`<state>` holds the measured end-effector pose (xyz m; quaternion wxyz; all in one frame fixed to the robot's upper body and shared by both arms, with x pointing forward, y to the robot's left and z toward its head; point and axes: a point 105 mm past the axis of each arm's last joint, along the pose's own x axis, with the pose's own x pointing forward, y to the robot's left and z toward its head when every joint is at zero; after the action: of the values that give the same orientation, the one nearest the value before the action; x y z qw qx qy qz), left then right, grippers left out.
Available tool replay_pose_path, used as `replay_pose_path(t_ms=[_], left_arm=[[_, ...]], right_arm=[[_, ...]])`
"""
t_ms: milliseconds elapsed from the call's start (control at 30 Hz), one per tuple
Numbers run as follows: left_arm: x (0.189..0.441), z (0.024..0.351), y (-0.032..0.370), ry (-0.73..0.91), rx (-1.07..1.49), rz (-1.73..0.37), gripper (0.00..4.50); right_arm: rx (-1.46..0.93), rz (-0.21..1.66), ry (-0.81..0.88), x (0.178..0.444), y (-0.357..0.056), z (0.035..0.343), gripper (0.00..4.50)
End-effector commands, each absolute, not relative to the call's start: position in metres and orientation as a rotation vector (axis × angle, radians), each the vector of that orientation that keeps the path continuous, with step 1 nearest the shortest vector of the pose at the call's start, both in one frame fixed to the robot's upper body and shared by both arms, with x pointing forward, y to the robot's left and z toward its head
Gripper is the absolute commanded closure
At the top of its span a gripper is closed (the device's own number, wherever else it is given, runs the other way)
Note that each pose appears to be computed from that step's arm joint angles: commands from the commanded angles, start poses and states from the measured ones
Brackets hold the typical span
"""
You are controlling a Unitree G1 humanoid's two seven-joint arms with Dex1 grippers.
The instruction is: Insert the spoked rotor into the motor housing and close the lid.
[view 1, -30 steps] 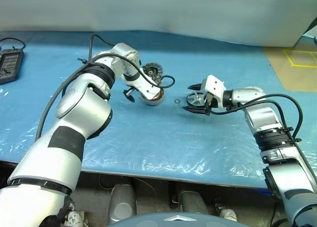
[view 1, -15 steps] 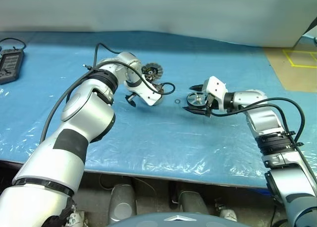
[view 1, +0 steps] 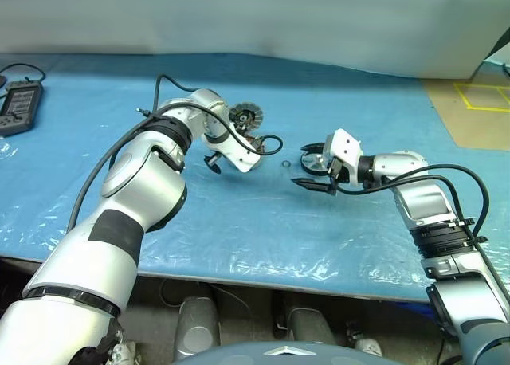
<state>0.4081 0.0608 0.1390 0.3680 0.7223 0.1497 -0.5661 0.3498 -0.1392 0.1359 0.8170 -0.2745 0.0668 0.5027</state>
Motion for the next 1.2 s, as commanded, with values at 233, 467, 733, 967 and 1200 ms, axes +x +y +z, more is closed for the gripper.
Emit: replay_pose_path(t_ms=[233,467,733,967,1200], left_arm=[[0.407,0.119,0.058,0.401,1.851,-1.443,0.41],[0.408,0.115,0.063,0.421,1.864,-1.434,1.57],[0.408,0.113,0.069,0.438,1.877,-1.441,2.24],[0.407,0.111,0.075,0.454,1.880,-1.450,3.11],[0.409,0.117,0.072,0.417,1.861,-1.431,3.69]], right_arm=[[-0.579,1.088,0.081,0.343,-0.129,0.148,0.00],[-0.574,1.080,0.074,0.343,-0.129,0.149,0.00],[-0.573,1.070,0.067,0.345,-0.128,0.150,0.00],[-0.574,1.060,0.064,0.347,-0.129,0.152,0.00],[-0.577,1.055,0.066,0.348,-0.130,0.152,0.00]])
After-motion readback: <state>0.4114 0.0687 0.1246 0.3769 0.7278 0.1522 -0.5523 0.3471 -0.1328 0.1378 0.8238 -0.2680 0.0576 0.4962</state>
